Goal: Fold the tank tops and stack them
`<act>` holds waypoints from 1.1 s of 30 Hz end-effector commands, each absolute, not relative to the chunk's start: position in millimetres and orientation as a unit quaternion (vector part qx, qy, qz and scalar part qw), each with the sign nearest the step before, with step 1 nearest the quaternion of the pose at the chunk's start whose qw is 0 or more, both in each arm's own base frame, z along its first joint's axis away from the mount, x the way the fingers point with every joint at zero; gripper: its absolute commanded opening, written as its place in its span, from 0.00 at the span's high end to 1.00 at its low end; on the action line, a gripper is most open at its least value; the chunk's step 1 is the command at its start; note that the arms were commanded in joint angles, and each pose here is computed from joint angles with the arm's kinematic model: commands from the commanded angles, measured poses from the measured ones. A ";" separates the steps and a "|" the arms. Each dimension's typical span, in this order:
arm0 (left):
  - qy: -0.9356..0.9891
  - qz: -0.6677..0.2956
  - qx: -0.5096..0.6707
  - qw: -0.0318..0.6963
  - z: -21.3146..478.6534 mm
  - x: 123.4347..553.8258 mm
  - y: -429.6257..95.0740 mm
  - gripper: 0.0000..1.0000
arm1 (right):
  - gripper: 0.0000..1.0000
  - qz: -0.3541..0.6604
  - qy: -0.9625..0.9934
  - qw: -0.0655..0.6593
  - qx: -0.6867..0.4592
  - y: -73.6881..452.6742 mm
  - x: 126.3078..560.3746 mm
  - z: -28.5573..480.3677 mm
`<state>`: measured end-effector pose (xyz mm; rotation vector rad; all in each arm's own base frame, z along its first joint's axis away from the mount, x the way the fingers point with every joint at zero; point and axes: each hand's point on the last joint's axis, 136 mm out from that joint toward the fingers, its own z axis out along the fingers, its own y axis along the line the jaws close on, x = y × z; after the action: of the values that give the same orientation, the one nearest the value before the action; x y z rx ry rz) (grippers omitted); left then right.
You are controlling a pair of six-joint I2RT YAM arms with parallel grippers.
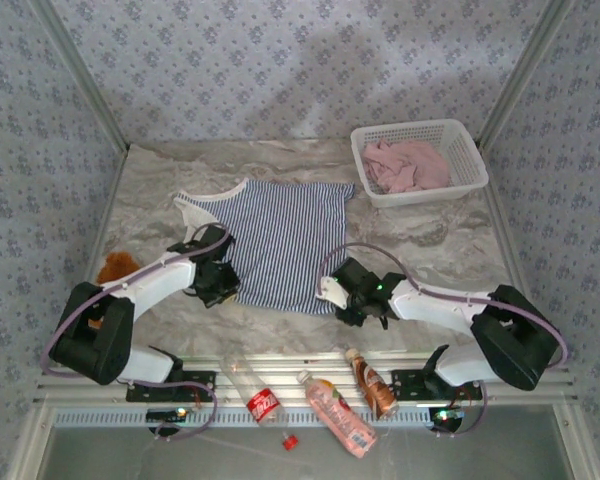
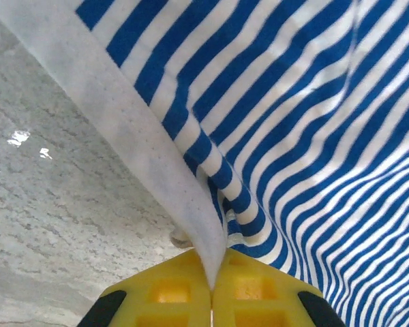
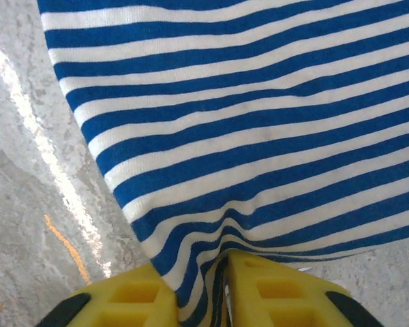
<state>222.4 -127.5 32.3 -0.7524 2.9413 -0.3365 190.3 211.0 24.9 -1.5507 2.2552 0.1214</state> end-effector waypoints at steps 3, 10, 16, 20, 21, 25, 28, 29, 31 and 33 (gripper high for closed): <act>0.968 -0.090 -0.231 0.043 48.7 218.4 -117.8 1.00 | 0.85 0.018 0.816 0.213 -0.536 196.3 193.1 43.5; 0.968 -0.085 -0.228 0.064 77.5 218.1 -105.8 1.00 | 0.87 -0.064 0.780 0.222 -0.581 166.6 193.8 74.1; 0.970 -0.087 -0.209 0.091 114.7 231.8 -103.5 1.00 | 0.86 -0.090 0.738 0.258 -0.617 170.7 215.1 128.2; 0.972 -0.082 -0.205 0.077 106.4 228.7 -103.2 1.00 | 0.85 -0.065 0.709 0.232 -0.663 179.9 196.5 115.2; 0.972 -0.084 -0.207 0.071 100.3 225.7 -104.1 1.00 | 0.85 -0.051 0.703 0.220 -0.674 182.3 186.8 105.9; 0.974 -0.072 -0.210 0.047 77.1 208.4 -100.6 1.00 | 0.84 -0.028 0.676 0.161 -0.719 188.5 148.2 70.1; 0.975 -0.064 -0.210 0.044 71.0 201.7 -95.9 1.00 | 0.83 -0.015 0.672 0.160 -0.723 198.2 139.3 62.6; 0.975 -0.065 -0.208 0.042 69.2 201.0 -96.7 1.00 | 0.83 -0.010 0.674 0.163 -0.721 200.8 139.1 62.0; 0.976 -0.066 -0.204 0.036 66.4 201.3 -98.6 1.00 | 0.83 -0.007 0.676 0.158 -0.720 202.0 138.8 57.3; 0.977 -0.069 -0.201 0.034 64.2 205.0 -101.4 1.00 | 0.83 0.004 0.676 0.148 -0.722 202.5 134.2 52.9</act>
<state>204.4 -98.7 66.6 -0.6524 2.9842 -0.2106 142.1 199.8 59.2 -2.0655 1.9167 -0.0528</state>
